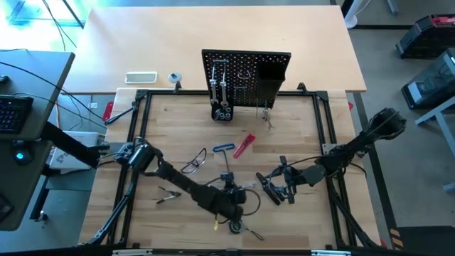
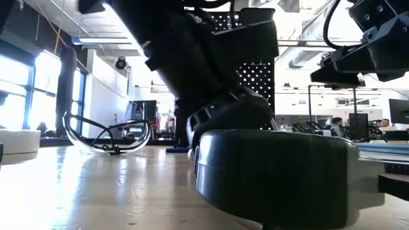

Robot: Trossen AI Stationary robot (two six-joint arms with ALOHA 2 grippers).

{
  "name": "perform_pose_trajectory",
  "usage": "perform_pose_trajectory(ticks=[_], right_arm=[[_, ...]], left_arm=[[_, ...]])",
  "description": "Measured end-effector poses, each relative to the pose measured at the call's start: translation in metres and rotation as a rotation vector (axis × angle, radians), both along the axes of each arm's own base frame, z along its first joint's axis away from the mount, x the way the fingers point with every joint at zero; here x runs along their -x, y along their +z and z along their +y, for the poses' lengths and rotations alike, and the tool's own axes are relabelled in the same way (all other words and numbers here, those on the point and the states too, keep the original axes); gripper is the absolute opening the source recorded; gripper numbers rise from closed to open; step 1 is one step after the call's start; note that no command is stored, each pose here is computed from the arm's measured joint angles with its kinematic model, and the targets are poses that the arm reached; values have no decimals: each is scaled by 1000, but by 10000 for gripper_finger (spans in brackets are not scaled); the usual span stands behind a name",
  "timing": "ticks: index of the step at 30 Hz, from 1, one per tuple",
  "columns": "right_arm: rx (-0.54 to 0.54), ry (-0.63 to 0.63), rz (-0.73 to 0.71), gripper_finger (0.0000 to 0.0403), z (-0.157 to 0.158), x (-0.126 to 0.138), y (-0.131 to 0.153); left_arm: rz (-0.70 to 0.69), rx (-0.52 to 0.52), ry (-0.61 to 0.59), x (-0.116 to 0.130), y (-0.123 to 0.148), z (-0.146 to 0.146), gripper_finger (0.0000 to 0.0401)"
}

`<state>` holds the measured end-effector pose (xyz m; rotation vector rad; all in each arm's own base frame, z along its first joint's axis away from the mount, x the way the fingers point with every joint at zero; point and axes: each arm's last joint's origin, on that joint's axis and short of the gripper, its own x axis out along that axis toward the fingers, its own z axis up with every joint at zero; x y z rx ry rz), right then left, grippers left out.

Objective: Hang tools onto peg board
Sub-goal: Hang the wrench onto the peg board

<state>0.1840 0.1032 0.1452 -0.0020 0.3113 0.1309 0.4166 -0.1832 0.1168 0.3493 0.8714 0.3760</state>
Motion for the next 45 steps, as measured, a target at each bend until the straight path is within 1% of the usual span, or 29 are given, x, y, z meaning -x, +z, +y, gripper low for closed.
perform_pose_trajectory(ticks=[8, 12, 16, 19, 26, 29, 34, 36, 38, 45], right_arm=[[16, 11, 62, 200, 1, -1, -2], [89, 19, 152, 200, 9, -13, 8], [156, 11, 258, 200, 19, -30, 20], [187, 3, 317, 200, 26, -42, 22], [224, -49, 454, 200, 28, -62, 7], [225, -81, 462, 200, 27, -68, 4], [239, -86, 464, 196, 29, -76, 2], [245, -86, 461, 183, 30, -79, 2], [249, -88, 466, 158, 30, -80, 1], [258, -92, 467, 33, 29, -81, 1]], left_arm=[[24, -11, -93, -17, 18, 6, 1], [32, 18, -122, -25, 27, 13, 1], [35, 6, -130, -30, 33, 18, 1], [42, 6, -142, -33, 41, 19, 1], [61, -17, -165, -36, 57, 18, 1], [67, -21, -167, -37, 63, 18, 1], [64, -28, -184, -38, 68, 17, 0], [63, -16, -194, -39, 68, 16, 0], [67, -5, -201, -39, 68, 16, 0], [88, -2, -206, -37, 67, 16, 0]])
